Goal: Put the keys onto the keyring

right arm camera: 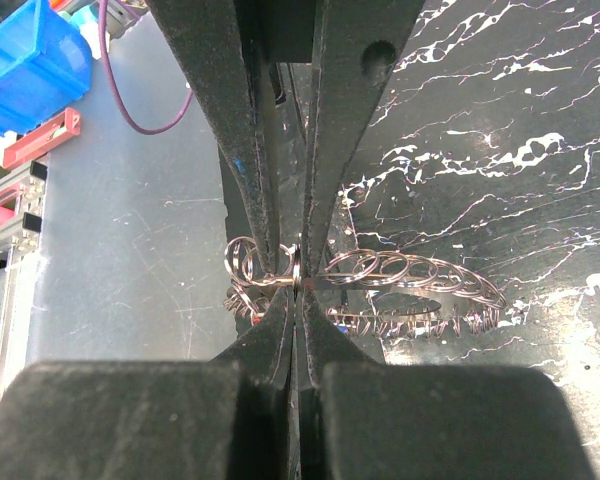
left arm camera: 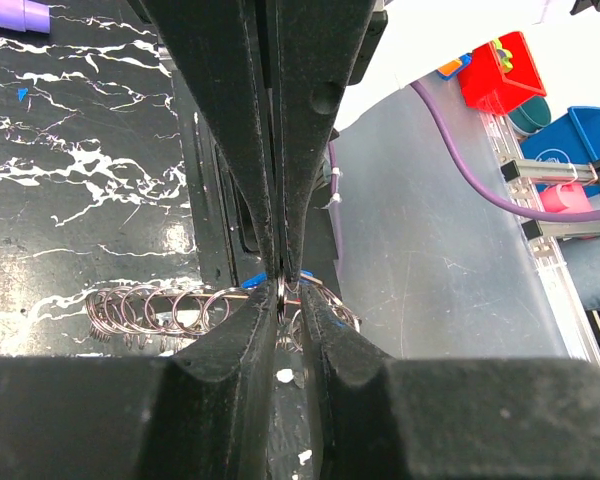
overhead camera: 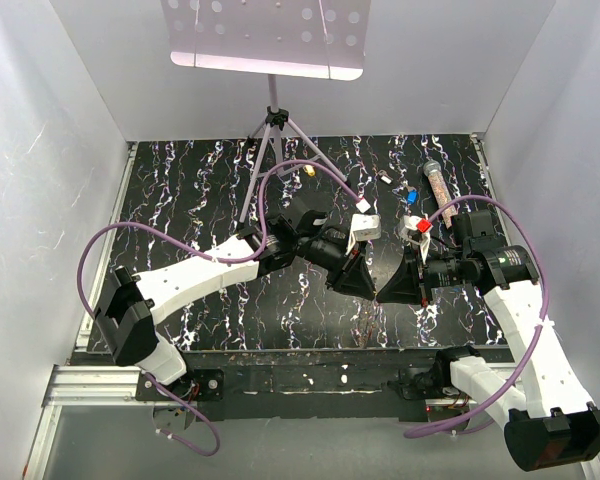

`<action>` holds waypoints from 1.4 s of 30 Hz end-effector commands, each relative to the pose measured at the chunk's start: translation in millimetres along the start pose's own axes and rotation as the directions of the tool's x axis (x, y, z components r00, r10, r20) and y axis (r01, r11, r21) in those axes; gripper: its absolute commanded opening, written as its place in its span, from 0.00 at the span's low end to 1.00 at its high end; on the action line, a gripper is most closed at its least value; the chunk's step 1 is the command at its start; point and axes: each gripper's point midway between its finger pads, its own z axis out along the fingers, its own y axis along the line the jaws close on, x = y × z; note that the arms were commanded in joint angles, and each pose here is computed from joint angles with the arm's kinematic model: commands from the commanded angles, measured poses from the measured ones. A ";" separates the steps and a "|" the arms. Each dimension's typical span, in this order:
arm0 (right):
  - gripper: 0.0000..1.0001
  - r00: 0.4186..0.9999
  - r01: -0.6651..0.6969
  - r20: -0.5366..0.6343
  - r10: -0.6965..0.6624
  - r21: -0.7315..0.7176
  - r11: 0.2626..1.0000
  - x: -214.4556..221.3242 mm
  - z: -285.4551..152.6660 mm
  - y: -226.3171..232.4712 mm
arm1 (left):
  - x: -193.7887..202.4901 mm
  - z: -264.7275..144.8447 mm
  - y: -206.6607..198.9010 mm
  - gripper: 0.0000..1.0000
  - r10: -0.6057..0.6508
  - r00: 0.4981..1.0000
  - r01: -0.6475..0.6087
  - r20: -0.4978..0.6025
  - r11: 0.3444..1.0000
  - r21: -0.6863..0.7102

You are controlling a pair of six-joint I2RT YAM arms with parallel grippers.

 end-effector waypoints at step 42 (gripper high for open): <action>0.47 0.990 0.137 0.028 -0.136 -0.019 0.990 -45.0 -17.3 31.9 | -46.3 -43.4 -17.9 0.00 0.302 0.910 -0.248 0.284 0.945 -0.211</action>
